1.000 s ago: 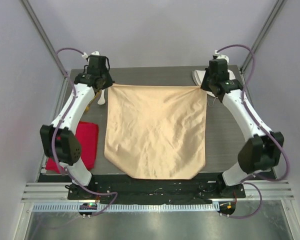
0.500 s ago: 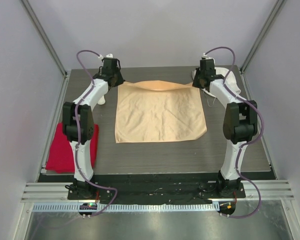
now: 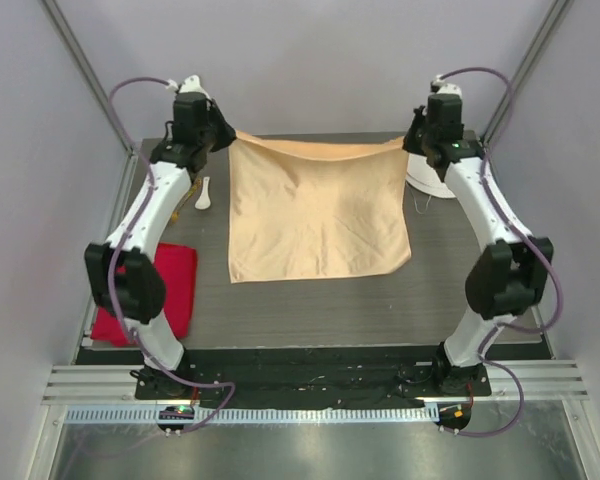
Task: Fold the napkin into a case and place the utensils inside
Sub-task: Fold and flatten the napkin at the center of the board.
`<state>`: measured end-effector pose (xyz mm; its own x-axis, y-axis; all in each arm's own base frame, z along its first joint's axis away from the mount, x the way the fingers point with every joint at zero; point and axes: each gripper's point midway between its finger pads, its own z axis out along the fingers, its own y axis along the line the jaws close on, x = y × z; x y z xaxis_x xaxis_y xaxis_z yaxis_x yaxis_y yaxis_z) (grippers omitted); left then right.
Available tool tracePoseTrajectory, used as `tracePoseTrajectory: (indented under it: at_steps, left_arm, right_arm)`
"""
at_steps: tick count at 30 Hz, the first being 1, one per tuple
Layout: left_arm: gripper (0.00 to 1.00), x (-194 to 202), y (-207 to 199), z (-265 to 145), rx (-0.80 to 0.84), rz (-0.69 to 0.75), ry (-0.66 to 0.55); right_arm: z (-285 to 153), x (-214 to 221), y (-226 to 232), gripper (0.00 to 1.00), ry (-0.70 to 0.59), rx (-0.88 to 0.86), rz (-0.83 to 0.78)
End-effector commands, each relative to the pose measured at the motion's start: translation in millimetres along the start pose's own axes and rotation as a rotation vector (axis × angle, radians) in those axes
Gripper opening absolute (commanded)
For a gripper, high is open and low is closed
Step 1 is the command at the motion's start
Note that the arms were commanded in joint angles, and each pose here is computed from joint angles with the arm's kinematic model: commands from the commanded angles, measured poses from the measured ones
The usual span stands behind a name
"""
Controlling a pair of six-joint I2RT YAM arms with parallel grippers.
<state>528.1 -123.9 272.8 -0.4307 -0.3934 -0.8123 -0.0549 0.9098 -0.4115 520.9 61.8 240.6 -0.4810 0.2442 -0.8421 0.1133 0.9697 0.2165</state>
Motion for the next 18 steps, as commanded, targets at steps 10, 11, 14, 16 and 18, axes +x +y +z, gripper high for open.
tracePoseTrajectory:
  at_steps: [10, 11, 14, 16, 18]
  left_arm:
    - [0.0, -180, -106, -356, 0.52, 0.041, -0.643]
    - [0.0, -181, -109, -372, 0.547, 0.051, -0.662]
    - [0.0, -182, -115, -427, 0.63, 0.061, -0.722]
    - [0.0, -180, -115, -450, 0.663, 0.058, -0.747]
    - [0.01, -178, -114, -470, 0.684, 0.052, -0.769]
  right_arm:
    - [-363, -150, 12, 0.01, -0.744, -0.246, 0.011]
    - [-381, -151, 11, 0.01, -0.779, -0.259, 0.012]
    - [-442, -150, 9, 0.01, -0.893, -0.316, 0.005]
    - [-472, -146, 9, 0.01, -0.942, -0.353, 0.002]
    - [-484, -144, 8, 0.01, -0.961, -0.368, 0.017]
